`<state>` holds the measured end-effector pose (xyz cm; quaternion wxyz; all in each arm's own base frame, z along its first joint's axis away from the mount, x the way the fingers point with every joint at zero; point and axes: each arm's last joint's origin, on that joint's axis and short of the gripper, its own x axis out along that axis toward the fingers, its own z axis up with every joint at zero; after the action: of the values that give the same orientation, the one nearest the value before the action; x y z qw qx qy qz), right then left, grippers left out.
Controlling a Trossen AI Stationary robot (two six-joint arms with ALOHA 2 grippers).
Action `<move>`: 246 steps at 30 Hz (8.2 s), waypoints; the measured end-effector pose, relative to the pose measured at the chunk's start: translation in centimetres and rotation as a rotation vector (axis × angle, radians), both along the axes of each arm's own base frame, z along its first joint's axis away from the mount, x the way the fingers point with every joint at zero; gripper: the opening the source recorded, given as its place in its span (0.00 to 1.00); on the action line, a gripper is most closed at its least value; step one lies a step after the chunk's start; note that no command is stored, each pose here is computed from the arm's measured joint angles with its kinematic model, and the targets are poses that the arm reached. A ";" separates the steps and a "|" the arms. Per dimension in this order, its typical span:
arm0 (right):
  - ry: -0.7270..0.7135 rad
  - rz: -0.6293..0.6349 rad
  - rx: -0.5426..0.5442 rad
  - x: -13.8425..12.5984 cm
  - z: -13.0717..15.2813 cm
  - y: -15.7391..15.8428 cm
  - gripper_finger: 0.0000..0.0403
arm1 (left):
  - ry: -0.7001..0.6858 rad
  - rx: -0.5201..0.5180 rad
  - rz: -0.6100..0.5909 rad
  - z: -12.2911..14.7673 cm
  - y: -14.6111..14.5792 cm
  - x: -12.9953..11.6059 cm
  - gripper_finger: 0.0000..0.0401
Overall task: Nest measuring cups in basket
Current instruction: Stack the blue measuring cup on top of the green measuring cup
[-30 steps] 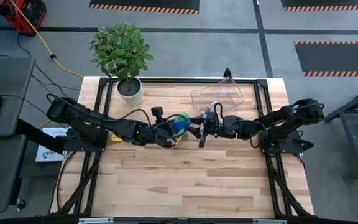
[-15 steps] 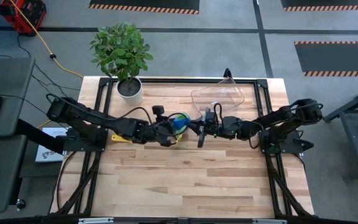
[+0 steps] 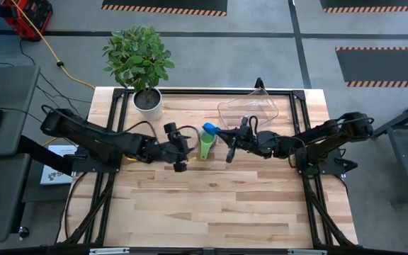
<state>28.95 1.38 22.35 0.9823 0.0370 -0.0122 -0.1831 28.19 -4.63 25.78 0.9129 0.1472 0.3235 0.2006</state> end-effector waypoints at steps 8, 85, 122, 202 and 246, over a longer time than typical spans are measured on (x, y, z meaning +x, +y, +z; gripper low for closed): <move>-0.378 0.074 -0.198 -1.6 -0.5 0.9 0.00 | -0.678 -0.164 -0.018 -3.8 1.2 -2.5 0.46; 0.476 -0.112 -0.211 -1.3 3.5 2.0 0.60 | -0.508 -0.435 0.150 -0.8 5.9 0.7 0.01; 0.543 0.026 0.010 -3.5 3.7 2.0 0.60 | 0.127 -0.799 0.263 -4.5 9.8 10.7 0.05; 0.497 0.012 -0.027 -3.1 4.2 1.6 0.60 | -0.043 -0.450 0.408 -4.6 11.9 -2.8 0.00; 0.520 -0.116 -0.065 -3.4 4.0 1.2 0.60 | 0.395 -0.250 -0.022 -6.2 9.5 -3.8 0.00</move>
<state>25.57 2.58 26.36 0.9409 -0.0437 0.2327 -0.2420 24.43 4.88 19.59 0.8452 0.0730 0.5164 0.1164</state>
